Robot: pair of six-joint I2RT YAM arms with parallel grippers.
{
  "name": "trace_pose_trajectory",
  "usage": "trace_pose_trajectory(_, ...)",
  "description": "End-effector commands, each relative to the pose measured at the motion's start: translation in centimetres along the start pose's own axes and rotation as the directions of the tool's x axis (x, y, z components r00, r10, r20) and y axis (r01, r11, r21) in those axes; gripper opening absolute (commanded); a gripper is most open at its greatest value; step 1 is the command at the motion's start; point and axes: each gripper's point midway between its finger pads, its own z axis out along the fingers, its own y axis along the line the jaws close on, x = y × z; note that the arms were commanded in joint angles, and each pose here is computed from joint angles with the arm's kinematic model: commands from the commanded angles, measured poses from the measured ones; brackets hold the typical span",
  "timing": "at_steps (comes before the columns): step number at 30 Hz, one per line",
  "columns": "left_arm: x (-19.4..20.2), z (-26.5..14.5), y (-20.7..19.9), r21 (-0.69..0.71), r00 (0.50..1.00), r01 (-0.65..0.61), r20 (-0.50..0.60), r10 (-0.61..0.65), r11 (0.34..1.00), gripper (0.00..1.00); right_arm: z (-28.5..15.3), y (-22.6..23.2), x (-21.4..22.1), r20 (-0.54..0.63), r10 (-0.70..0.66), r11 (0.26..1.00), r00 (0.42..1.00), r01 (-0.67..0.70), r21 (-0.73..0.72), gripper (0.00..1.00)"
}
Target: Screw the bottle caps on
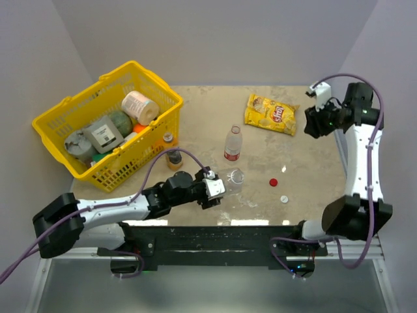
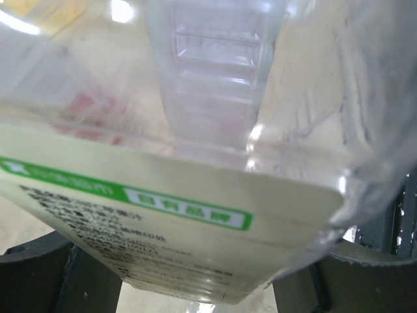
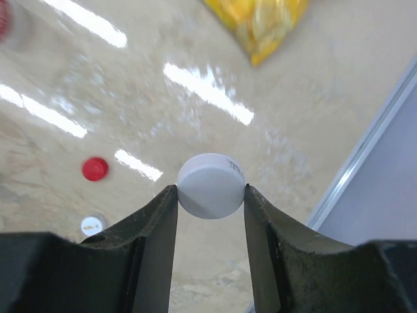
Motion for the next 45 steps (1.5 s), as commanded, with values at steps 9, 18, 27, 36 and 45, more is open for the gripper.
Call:
trace_pose_trajectory(9, 0.4, -4.8, 3.3, 0.109, 0.916, -0.155, -0.356, 0.184, 0.982, 0.0, -14.3, 21.6, -8.1, 0.516, -0.503, 0.697, 0.693, 0.679, -0.233, 0.33)
trace_pose_trajectory(18, -2.3, -5.7, 7.6, 0.018, 0.914, -0.219, -0.347, 0.211, 0.976, 0.0, -15.4, 25.3, -3.5, 0.675, -0.673, 0.361, 0.302, 0.931, -0.057, 0.34)
trace_pose_trajectory(27, -4.9, -4.1, 8.1, 0.052, 0.904, -0.301, -0.301, 0.302, 0.952, 0.0, -13.2, 26.2, -4.9, 0.732, -0.625, 0.333, 0.273, 0.941, -0.066, 0.31)
trace_pose_trajectory(36, -6.2, -2.0, 7.2, 0.085, 0.904, -0.318, -0.275, 0.329, 0.944, 0.0, -13.0, 27.6, -5.4, 0.767, -0.595, 0.304, 0.242, 0.951, -0.065, 0.29)
trace_pose_trajectory(45, -7.0, -1.2, 7.6, 0.075, 0.902, -0.331, -0.269, 0.339, 0.941, 0.0, -12.1, 28.2, -4.4, 0.762, -0.609, 0.253, 0.219, 0.965, -0.075, 0.29)
